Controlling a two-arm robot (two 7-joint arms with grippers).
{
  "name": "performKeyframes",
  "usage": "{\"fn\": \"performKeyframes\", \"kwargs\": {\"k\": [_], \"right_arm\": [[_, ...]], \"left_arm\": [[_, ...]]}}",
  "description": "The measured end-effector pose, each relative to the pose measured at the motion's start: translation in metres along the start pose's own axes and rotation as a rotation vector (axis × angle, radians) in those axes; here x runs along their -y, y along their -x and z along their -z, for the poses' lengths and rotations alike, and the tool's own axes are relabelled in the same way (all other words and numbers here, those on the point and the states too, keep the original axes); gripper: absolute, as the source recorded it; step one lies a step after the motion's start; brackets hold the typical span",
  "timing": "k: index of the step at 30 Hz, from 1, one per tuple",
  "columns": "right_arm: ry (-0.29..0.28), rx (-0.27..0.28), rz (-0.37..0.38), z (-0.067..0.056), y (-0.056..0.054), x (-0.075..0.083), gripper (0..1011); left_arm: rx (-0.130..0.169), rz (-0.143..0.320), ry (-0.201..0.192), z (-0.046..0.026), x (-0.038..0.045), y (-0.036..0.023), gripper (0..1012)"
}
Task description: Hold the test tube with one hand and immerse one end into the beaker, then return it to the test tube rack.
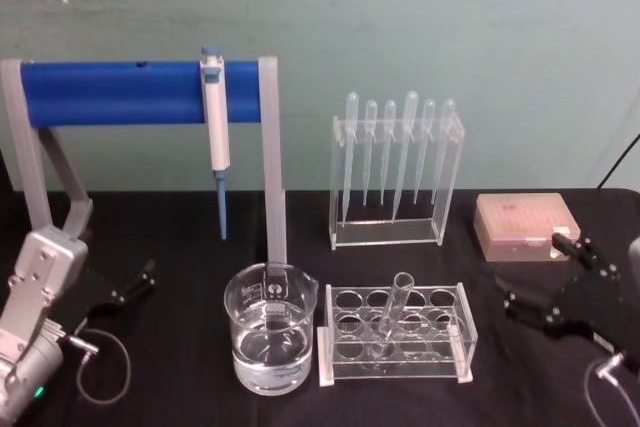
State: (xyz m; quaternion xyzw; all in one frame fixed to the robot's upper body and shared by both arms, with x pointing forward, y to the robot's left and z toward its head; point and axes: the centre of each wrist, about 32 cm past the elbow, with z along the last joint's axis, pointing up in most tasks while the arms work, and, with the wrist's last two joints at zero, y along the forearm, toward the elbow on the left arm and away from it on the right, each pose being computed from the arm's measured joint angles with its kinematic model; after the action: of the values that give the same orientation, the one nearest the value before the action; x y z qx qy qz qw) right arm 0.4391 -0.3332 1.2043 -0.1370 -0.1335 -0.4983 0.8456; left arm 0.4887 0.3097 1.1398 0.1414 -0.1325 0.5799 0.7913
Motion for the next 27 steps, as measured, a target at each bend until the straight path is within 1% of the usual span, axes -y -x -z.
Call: {"fn": "performKeyframes", "kwargs": {"k": [2, 5, 6, 8, 9, 11, 12, 14, 15, 18, 19, 23, 27], "right_arm": [[0.001, 0.007, -0.028, -0.004, 0.001, 0.005, 1002], [-0.007, 0.004, -0.096, -0.012, 0.006, 0.011, 1002], [-0.007, 0.004, -0.096, -0.012, 0.006, 0.011, 1002], [-0.014, 0.011, -0.133, -0.015, 0.011, 0.013, 1002], [-0.015, 0.018, -0.155, -0.015, 0.015, 0.012, 1002], [-0.021, 0.026, -0.172, -0.014, 0.020, 0.011, 1002], [-0.034, 0.034, -0.186, -0.013, 0.025, 0.010, 1002], [-0.046, 0.038, -0.193, -0.011, 0.030, 0.008, 1002], [-0.060, 0.038, -0.198, -0.009, 0.035, 0.005, 1002], [-0.089, 0.036, -0.201, -0.005, 0.042, 0.000, 1002], [-0.110, 0.034, -0.200, -0.002, 0.047, -0.003, 1002], [-0.157, 0.012, -0.191, 0.003, 0.055, -0.012, 1002], [-0.189, -0.013, -0.183, 0.008, 0.062, -0.019, 1002]], "left_arm": [[0.000, 0.000, 0.000, 0.0000, 0.0000, 0.0000, 1000], [0.000, 0.000, 0.000, 0.0000, 0.0000, 0.0000, 1000], [0.000, 0.000, 0.000, 0.0000, 0.0000, 0.0000, 1000], [0.000, 0.000, 0.000, 0.0000, 0.0000, 0.0000, 1000], [0.000, 0.000, 0.000, 0.0000, 0.0000, 0.0000, 1000], [0.000, 0.000, 0.000, 0.0000, 0.0000, 0.0000, 1000], [0.000, 0.000, 0.000, 0.0000, 0.0000, 0.0000, 1000], [0.000, 0.000, 0.000, 0.0000, 0.0000, 0.0000, 1000], [0.000, 0.000, 0.000, 0.0000, 0.0000, 0.0000, 1000], [0.000, 0.000, 0.000, 0.0000, 0.0000, 0.0000, 1000], [0.000, 0.000, 0.000, 0.0000, 0.0000, 0.0000, 1000], [0.000, 0.000, 0.000, 0.0000, 0.0000, 0.0000, 1000], [0.000, 0.000, 0.000, 0.0000, 0.0000, 0.0000, 1000]]}}
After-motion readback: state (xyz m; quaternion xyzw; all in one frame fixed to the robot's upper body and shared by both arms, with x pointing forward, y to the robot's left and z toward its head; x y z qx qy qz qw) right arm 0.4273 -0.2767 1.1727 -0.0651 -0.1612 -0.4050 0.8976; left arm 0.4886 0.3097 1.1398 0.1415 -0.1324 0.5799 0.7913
